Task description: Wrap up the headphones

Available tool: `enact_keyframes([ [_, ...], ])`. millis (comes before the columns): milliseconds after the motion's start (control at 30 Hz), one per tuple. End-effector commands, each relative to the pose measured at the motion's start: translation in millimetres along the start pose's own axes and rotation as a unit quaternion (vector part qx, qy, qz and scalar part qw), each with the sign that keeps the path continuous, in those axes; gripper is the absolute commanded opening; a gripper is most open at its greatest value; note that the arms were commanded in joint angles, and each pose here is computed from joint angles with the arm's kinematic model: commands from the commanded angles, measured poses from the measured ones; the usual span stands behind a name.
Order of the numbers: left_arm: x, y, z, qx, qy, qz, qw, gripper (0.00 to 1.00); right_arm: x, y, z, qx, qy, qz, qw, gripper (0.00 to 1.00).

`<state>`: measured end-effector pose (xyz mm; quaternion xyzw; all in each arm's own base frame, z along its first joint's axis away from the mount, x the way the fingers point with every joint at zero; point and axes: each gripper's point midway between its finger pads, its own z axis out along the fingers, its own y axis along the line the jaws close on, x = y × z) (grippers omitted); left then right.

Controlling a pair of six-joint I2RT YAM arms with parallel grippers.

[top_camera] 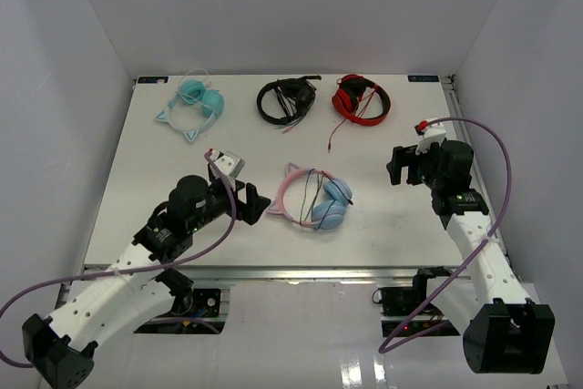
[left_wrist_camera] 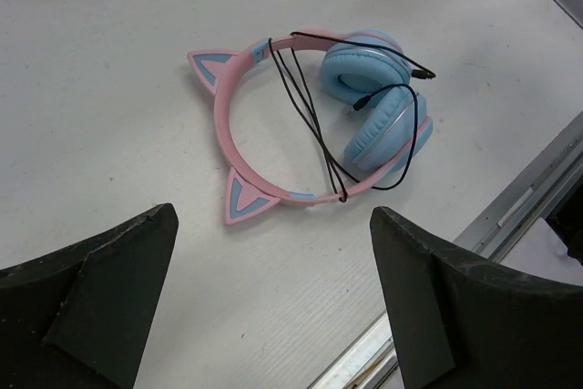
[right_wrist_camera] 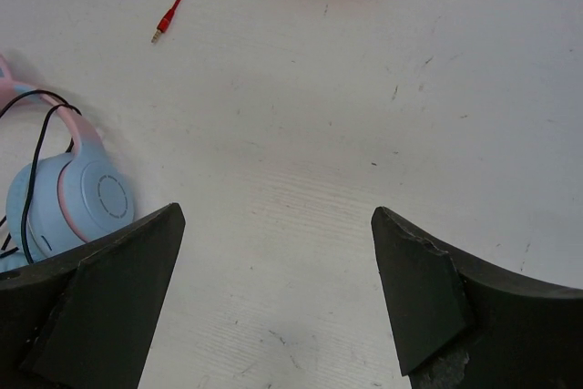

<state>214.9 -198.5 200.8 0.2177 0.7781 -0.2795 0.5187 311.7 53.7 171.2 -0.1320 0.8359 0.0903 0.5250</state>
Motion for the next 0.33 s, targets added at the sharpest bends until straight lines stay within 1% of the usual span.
enact_keyframes([
  [0, -2.6, 1.3, 8.6, 0.001, 0.005, 0.010, 1.000, 0.98, -8.1, -2.7, 0.1, 0.007, -0.024, 0.008, 1.000, 0.90],
  [100, 1.2, -0.2, 11.3, 0.006, 0.016, 0.007, 1.000, 0.98, -5.6, -5.7, -2.8, 0.017, -0.028, 0.001, 0.999, 0.90],
  [300, -1.4, 0.0, 8.4, 0.004, 0.007, 0.005, 1.000, 0.98, -2.0, -5.7, -3.9, 0.017, -0.037, -0.004, 0.999, 0.90],
])
